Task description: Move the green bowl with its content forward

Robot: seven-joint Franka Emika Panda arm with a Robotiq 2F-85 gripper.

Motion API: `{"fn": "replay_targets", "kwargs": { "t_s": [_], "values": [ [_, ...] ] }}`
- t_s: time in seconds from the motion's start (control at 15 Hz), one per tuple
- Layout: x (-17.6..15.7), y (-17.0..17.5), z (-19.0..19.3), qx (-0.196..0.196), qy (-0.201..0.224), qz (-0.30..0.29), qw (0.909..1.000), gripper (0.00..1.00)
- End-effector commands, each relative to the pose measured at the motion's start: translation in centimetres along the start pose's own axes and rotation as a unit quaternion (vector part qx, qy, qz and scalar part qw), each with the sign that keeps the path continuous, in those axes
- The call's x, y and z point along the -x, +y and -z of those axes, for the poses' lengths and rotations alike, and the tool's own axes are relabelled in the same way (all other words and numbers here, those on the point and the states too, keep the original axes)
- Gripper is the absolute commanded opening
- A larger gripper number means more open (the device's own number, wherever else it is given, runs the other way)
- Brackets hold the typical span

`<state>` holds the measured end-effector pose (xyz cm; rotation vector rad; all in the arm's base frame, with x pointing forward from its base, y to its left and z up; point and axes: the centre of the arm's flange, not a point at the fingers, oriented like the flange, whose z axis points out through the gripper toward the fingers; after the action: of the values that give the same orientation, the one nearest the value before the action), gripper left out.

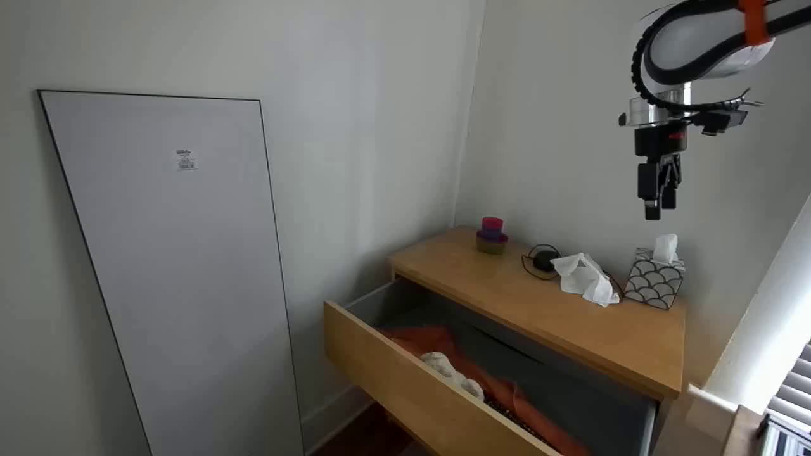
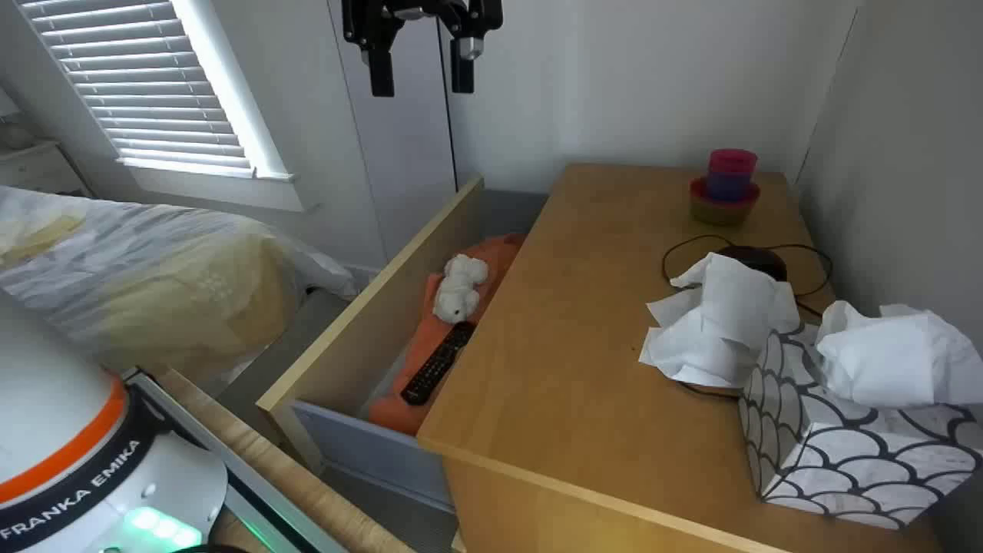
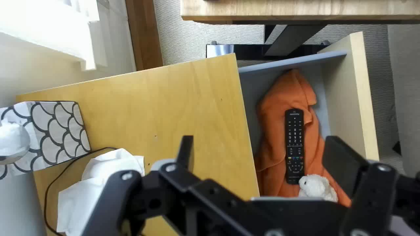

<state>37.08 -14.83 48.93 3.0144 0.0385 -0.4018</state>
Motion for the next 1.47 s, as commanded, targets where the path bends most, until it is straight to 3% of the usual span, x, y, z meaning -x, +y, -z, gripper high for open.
{"fn": "replay_targets", "kwargs": {
  "t_s": [0.0,0.53,0.8,1.07,1.4],
  "values": [
    [0.0,0.0,0.0,0.000,0.000,0.000,1.0000,1.00],
    [0.0,0.0,0.0,0.000,0.000,0.000,1.0000,1.00],
    [-7.6,-0.1,-0.7,-0.073,0.056,-0.088,0.9918,1.00],
    [-15.7,3.4,-1.3,-0.110,0.125,-0.179,0.9698,1.00],
    [-22.4,11.2,-2.9,-0.128,0.173,-0.298,0.9301,1.00]
  ]
}}
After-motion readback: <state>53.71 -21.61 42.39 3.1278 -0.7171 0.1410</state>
